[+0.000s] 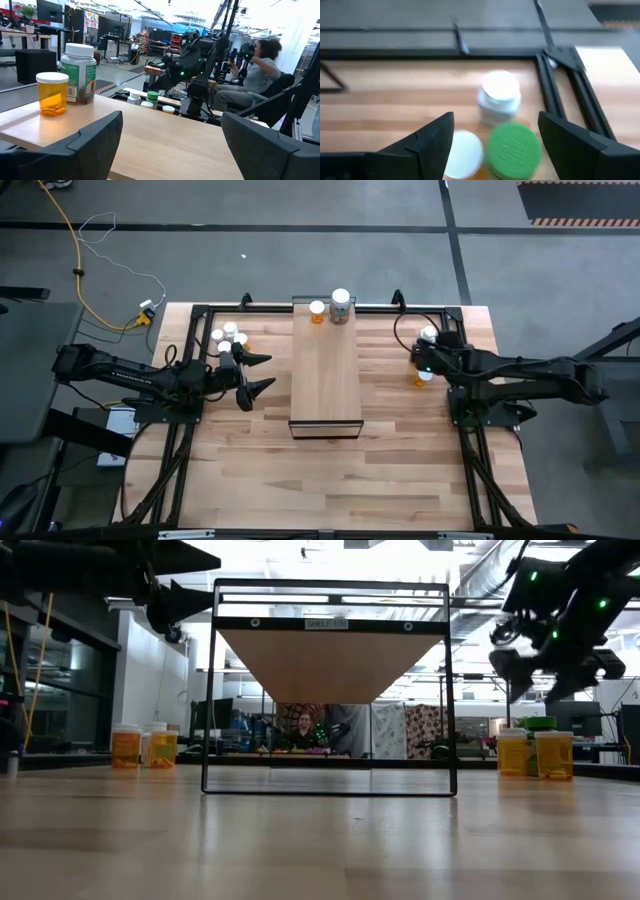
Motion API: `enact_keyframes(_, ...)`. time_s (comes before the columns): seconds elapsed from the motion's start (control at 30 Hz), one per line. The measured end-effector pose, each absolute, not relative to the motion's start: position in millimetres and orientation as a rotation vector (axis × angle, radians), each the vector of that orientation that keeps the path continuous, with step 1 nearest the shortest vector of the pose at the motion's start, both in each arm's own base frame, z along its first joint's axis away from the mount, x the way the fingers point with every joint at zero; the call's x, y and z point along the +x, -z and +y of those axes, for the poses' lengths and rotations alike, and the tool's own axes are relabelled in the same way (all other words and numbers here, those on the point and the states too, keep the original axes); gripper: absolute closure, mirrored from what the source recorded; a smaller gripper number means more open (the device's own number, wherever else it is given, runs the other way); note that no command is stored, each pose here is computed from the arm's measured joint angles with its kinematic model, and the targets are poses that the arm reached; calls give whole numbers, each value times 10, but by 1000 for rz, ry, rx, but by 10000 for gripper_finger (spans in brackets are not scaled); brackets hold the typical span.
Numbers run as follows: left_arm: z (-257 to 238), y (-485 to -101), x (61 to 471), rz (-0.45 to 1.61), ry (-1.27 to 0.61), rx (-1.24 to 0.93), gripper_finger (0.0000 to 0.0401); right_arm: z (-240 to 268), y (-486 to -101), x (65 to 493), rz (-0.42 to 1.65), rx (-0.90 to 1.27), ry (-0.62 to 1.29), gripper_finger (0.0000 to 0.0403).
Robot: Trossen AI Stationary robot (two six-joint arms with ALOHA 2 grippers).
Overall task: Pick and place medicine bottles onto shelf by color
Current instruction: Put the green pill bottle on the shelf
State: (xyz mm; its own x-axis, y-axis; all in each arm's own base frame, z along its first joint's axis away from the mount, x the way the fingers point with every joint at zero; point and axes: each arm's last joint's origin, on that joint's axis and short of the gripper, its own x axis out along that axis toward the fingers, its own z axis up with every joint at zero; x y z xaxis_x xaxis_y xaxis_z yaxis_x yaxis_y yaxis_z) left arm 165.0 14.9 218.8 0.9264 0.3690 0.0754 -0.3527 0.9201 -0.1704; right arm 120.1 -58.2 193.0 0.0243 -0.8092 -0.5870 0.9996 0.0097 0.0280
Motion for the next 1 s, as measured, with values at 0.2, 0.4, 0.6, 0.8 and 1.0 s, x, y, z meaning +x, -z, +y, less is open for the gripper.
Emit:
enact_keyframes(0.2, 149, -2188, 1650, -107, -372, -157, 71, -702, -1805, 1227, 571, 541, 1579, 123)
enact_keyframes(0.4, 150, -2188, 1650, -107, -375, -157, 71, -775, -1711, 1265, 632, 550, 1619, 123)
enact_keyframes(0.6, 150, -2189, 1650, -108, -375, -157, 71, -825, -1634, 1284, 689, 558, 1646, 123)
enact_keyframes(0.8, 151, -2189, 1650, -108, -379, -157, 71, -861, -1607, 1301, 701, 545, 1652, 132)
enact_keyframes(1.0, 155, -2190, 1649, -109, -385, -157, 71, -864, -1609, 1307, 696, 543, 1650, 190)
